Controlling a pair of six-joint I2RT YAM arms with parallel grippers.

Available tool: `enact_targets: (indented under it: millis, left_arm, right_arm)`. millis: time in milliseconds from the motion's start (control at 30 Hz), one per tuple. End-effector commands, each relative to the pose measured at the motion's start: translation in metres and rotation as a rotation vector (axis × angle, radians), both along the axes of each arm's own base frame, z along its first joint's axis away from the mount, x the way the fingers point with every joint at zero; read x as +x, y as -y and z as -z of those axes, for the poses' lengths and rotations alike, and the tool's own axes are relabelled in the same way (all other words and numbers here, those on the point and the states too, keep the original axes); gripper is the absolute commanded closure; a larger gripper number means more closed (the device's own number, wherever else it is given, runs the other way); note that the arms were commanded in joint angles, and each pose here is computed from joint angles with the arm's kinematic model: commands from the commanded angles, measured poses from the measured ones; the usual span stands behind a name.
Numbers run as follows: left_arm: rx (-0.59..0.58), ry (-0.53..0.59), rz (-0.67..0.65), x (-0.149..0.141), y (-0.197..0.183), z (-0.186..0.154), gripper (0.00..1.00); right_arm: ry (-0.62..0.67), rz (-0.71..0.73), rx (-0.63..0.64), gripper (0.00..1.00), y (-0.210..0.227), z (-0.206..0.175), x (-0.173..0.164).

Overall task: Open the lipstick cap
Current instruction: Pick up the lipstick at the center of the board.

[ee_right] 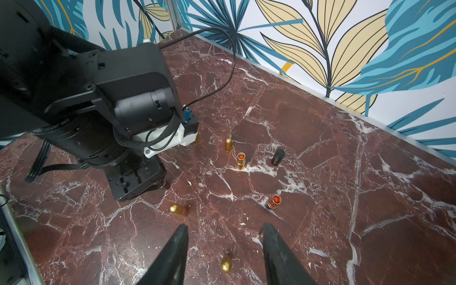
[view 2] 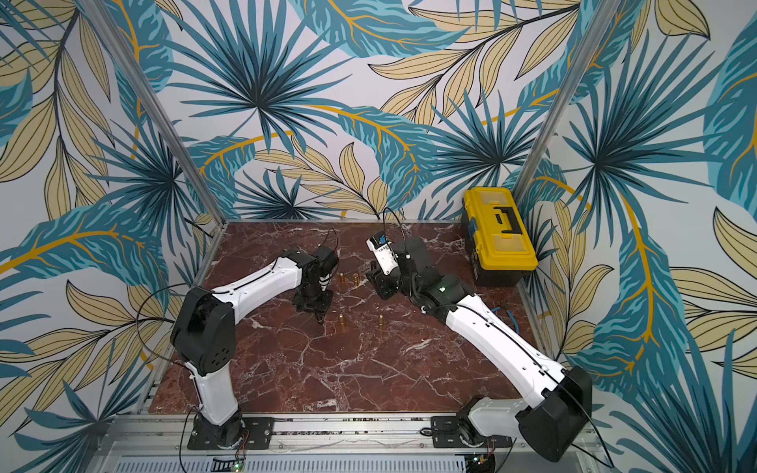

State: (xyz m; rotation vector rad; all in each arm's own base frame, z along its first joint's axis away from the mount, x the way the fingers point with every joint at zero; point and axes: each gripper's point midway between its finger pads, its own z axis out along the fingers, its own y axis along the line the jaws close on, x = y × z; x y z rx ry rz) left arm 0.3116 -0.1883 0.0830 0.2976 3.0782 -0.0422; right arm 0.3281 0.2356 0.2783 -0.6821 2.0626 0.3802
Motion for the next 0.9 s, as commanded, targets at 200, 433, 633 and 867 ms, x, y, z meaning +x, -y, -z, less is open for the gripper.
enact_targets:
  millis: [200, 433, 633, 867]
  left_arm:
    - [-0.011, 0.004, -0.002, 0.004, 0.002, 0.005, 0.64]
    - [0.004, -0.001, -0.001, 0.004, 0.000, 0.010, 0.68]
    - [0.006, -0.004, 0.001, 0.003, -0.001, 0.011, 0.74]
    - [-0.021, 0.033, -0.010, 0.001, -0.004, -0.007, 0.78]
  right_arm:
    - [-0.005, 0.007, -0.005, 0.50, 0.003, 0.005, -0.004]
    - [-0.008, 0.009, -0.005, 0.50, 0.003, 0.006, -0.005]
    - [-0.006, 0.010, -0.004, 0.50, 0.005, 0.006, -0.006]
    - [-0.024, -0.033, 0.022, 0.50, -0.002, 0.008, -0.013]
